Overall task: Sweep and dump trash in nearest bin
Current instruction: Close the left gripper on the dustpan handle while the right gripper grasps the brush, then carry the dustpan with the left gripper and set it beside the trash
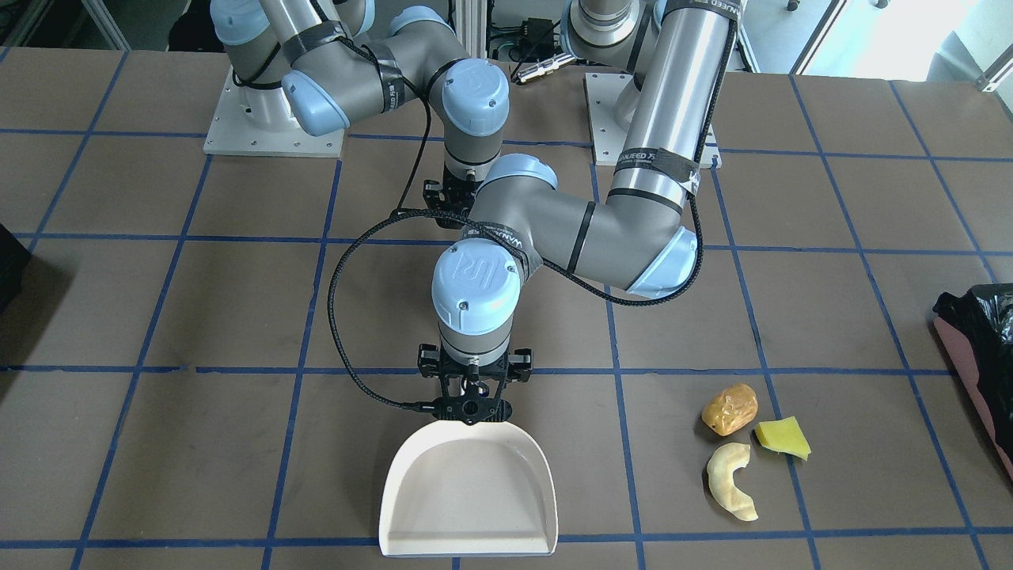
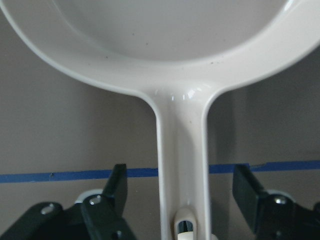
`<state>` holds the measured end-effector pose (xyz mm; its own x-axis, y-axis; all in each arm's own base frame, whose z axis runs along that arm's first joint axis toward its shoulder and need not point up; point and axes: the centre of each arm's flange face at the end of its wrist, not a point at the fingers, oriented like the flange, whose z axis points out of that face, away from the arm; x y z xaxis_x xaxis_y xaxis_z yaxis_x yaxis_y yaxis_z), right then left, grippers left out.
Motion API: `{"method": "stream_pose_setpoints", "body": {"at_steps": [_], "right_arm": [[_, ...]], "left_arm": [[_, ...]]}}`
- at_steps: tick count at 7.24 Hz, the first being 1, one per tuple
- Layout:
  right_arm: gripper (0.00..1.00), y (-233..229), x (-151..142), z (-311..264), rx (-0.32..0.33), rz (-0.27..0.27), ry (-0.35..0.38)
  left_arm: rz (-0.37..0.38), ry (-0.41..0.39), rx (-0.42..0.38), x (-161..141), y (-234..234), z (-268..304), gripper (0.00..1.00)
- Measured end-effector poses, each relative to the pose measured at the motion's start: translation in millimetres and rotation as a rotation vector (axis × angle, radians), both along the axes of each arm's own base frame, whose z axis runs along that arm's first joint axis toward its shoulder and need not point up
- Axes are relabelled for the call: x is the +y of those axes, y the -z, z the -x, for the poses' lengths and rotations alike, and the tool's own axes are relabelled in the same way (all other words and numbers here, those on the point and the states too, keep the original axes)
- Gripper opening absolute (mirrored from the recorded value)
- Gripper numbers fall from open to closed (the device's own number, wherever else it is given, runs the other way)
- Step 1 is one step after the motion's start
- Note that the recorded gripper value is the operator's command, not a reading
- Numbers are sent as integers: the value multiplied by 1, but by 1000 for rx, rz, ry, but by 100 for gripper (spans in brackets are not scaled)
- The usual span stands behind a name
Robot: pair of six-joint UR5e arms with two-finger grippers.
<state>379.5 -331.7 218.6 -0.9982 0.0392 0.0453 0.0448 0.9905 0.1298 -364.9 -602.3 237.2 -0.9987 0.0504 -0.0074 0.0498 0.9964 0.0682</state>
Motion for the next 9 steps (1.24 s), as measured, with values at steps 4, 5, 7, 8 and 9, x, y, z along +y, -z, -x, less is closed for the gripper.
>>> {"method": "stream_pose_setpoints", "body": {"at_steps": [4,5,7,8,9], "right_arm": [[5,-1,1,0,-1,2,-2],[5,-2,1,0,-1,5,-2],[1,-7,2,1,-1,10,0],[0,-9,2,1,-1,11,3],[0,-11,3,1,-1,14,7]], "left_arm": [[-7,31,-10,16,1,11,0],[-9,39,-11,17,2,11,0],[-11,48,-12,18,1,10,0],[-3,47,-10,17,-5,9,0],[9,39,-7,14,-16,4,0]]}}
